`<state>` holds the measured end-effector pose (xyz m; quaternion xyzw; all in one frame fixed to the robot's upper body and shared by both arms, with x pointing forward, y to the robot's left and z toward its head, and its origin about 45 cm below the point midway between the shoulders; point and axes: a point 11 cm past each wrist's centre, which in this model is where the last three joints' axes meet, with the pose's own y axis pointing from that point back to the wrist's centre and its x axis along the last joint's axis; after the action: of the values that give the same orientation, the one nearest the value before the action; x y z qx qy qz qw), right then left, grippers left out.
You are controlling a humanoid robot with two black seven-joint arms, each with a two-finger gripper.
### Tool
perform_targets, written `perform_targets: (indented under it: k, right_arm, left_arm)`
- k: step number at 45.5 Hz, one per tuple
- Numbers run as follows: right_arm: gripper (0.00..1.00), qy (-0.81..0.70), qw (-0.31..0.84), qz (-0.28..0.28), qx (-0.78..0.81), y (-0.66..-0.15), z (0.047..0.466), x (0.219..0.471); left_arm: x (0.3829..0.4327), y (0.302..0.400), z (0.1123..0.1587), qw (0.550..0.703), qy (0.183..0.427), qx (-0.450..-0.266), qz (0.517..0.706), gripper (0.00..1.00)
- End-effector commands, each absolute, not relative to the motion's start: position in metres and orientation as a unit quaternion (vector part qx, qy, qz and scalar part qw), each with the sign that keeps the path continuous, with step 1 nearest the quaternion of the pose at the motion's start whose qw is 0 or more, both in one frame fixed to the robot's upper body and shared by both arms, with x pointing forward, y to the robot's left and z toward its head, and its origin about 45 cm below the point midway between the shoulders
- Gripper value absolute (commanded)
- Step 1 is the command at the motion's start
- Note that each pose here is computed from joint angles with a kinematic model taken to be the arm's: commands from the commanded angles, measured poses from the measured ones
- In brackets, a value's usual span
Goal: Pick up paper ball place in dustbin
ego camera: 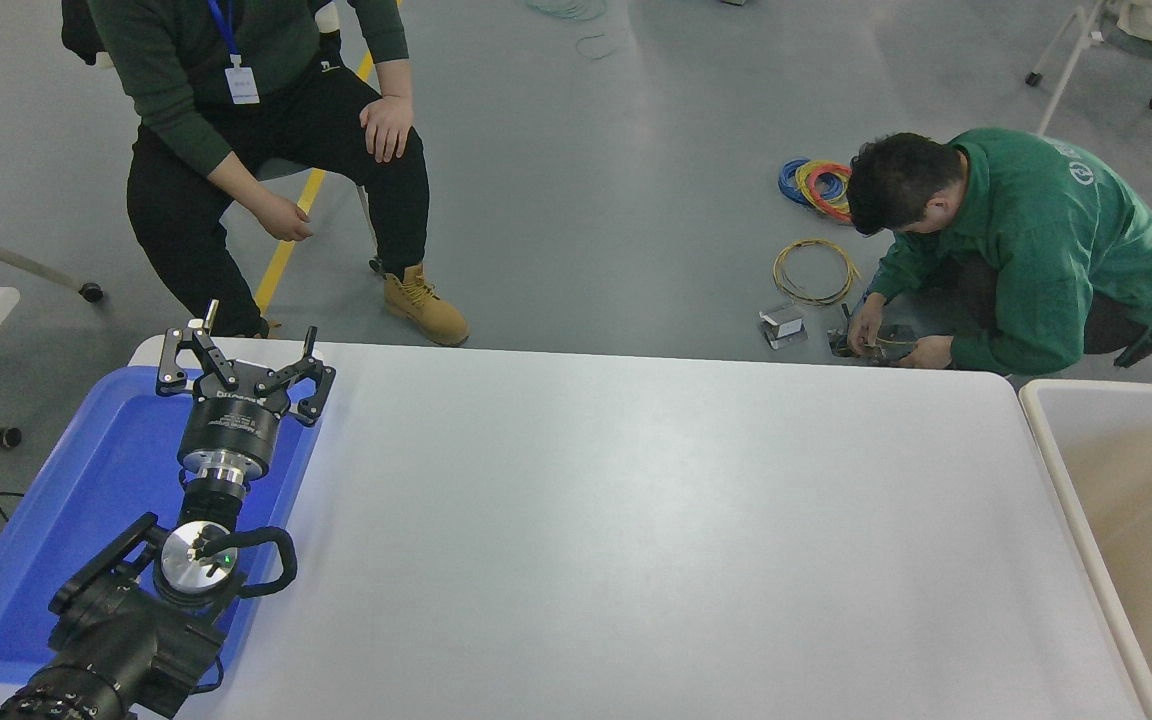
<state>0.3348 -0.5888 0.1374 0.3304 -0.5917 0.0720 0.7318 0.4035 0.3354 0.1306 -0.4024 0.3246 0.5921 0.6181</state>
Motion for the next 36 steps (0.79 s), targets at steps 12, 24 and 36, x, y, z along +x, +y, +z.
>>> perform_targets:
  k: [12, 24, 36]
  right_arm:
    - [0.00, -0.595, 0.728, 0.038, 0.339, -0.569, 0.083, 0.299]
    - [0.00, -0.590, 0.730, 0.035, 0.344, -0.564, 0.076, 0.297]
    - [1.00, -0.590, 0.730, 0.041, 0.343, -0.564, 0.079, 0.301]
  left_arm:
    - [0.4036, 0.3351, 0.1304, 0.618, 0.325, -0.403, 0.592, 1.00]
    - [0.4036, 0.3358, 0.1307, 0.618, 0.324, -0.403, 0.593, 1.00]
    - [0.4036, 0.3358, 0.1307, 0.618, 0.324, -0.403, 0.593, 1.00]
